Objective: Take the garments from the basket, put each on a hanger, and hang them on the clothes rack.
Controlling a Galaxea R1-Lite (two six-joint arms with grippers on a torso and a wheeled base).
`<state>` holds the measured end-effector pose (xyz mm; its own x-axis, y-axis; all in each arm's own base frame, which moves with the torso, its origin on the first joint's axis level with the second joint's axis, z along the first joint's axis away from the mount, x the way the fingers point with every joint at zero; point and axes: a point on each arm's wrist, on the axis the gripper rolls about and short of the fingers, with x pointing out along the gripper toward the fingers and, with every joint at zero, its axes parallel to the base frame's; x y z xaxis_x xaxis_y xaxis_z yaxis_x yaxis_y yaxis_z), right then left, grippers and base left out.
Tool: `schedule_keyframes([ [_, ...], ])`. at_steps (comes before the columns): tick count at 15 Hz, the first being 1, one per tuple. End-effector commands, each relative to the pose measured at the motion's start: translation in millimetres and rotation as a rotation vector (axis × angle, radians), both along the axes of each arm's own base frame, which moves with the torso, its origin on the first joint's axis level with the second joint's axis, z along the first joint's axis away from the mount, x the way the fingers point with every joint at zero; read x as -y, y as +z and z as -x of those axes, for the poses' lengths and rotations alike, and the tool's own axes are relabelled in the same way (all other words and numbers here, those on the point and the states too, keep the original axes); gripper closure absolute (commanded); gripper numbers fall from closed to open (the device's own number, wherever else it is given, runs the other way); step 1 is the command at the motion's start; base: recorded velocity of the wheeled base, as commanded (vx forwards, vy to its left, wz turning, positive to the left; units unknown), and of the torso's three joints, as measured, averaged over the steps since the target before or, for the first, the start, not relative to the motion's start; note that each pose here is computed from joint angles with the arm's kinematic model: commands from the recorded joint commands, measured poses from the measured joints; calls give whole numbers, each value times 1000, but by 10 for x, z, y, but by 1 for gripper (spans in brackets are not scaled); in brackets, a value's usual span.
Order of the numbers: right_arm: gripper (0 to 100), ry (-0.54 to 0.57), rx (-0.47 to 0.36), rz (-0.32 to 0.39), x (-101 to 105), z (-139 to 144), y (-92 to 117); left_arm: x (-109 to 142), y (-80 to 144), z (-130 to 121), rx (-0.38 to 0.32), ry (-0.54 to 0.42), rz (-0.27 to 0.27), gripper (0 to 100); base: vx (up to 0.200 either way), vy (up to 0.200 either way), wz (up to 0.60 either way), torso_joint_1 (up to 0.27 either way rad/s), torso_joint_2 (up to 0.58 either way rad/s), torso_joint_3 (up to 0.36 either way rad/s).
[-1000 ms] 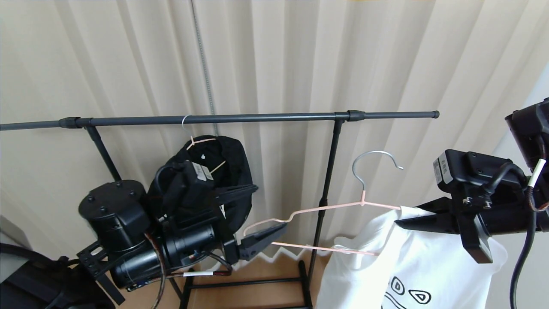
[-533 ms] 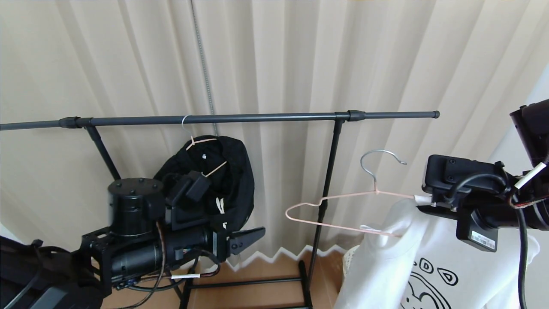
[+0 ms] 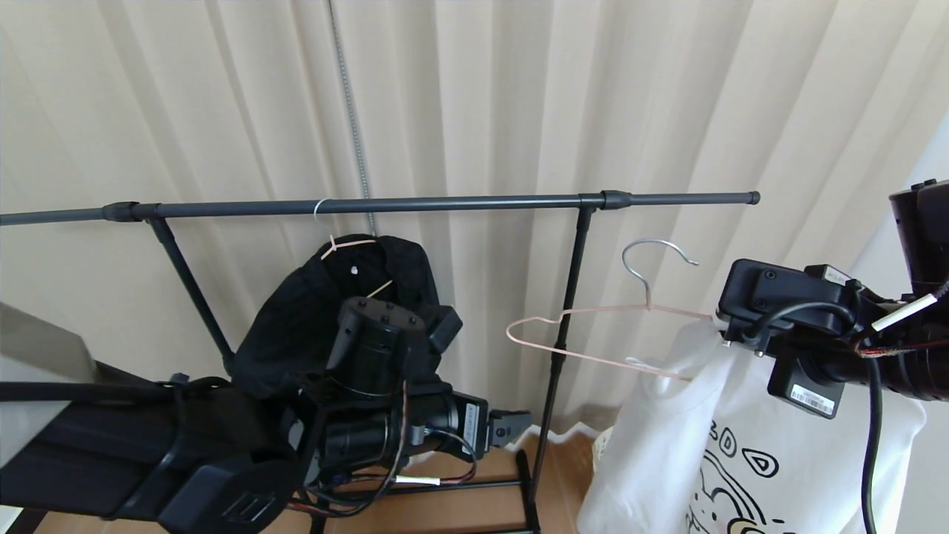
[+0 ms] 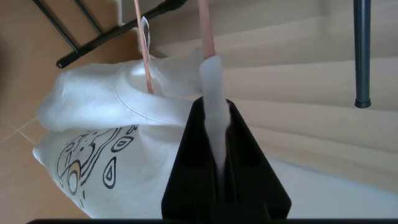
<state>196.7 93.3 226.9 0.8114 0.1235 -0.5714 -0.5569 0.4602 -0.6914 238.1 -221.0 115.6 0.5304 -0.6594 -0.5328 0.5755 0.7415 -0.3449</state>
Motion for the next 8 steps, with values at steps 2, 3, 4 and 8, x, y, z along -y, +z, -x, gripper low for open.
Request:
schedule_keyframes([
  [2,100,31,0,-11,-57,19,-2,253,-227,34,-53,18,-38,0,0,0,0,0,0,0],
  [3,100,39,2,-16,-69,38,4,291,-236,42,-47,29,-43,0,0,0,0,0,0,0],
  [4,100,39,-8,-24,-79,44,-16,403,-274,67,-55,42,-41,0,0,0,0,0,0,0],
  [8,100,13,-29,-101,-135,79,-27,729,-313,39,-68,77,10,0,0,0,0,0,0,0],
])
